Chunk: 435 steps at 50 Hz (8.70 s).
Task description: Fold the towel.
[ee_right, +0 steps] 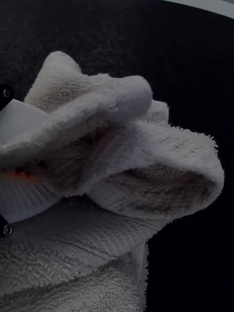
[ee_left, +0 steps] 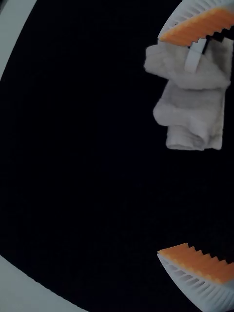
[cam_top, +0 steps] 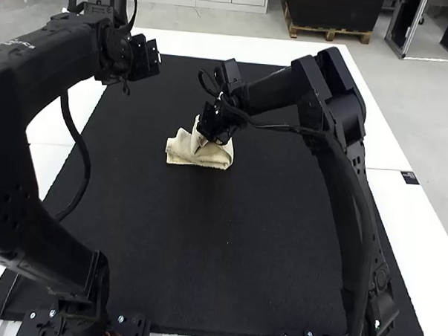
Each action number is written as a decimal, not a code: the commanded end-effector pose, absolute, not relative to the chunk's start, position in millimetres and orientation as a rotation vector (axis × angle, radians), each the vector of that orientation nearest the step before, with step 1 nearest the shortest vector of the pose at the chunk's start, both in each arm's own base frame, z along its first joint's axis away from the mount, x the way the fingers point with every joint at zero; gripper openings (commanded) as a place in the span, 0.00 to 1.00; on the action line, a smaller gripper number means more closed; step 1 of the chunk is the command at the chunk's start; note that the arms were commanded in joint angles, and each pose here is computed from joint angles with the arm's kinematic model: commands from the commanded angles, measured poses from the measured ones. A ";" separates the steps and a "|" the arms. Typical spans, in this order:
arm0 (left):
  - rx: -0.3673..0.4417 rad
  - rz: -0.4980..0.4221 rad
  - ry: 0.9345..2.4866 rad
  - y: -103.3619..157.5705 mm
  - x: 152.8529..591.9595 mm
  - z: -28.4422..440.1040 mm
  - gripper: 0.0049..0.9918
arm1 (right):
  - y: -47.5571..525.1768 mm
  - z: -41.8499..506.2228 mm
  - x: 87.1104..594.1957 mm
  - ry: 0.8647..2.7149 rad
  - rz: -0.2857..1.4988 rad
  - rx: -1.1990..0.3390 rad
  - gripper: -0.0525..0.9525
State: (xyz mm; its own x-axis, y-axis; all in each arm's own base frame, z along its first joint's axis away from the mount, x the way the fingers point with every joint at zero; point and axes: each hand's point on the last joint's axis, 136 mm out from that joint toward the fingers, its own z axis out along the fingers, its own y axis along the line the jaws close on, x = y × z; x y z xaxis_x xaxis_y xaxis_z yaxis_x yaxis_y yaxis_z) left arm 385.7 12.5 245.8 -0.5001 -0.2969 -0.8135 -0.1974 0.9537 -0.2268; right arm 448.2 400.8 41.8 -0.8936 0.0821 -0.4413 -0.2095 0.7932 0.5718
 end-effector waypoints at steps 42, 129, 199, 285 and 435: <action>-0.366 -0.156 2.076 14.8 380.9 258.2 0.96 | 431.9 69.5 450.4 2.458 0.918 -0.110 0.96; -0.379 -0.170 2.076 16.4 379.7 255.5 0.96 | 420.4 112.2 446.2 2.437 0.967 -0.076 0.04; -0.386 -0.170 2.072 18.8 379.1 256.6 0.96 | 395.4 73.8 453.4 2.474 0.883 -0.030 0.04; -0.392 -0.171 2.069 21.5 377.5 257.9 0.96 | 423.3 26.6 424.3 2.555 0.873 -0.101 0.04; -0.404 -0.180 2.066 23.2 374.9 258.2 0.96 | 420.1 70.9 442.0 2.485 0.905 -0.091 0.04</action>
State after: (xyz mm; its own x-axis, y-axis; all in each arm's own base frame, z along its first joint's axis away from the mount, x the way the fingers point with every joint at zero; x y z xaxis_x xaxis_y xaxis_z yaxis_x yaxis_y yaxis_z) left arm 379.4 20.6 254.6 -0.4762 -0.3455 -0.8086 -0.2087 0.9377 -0.2778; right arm 431.1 429.4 40.3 -0.8997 0.0653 -0.4317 -0.2172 0.7907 0.5724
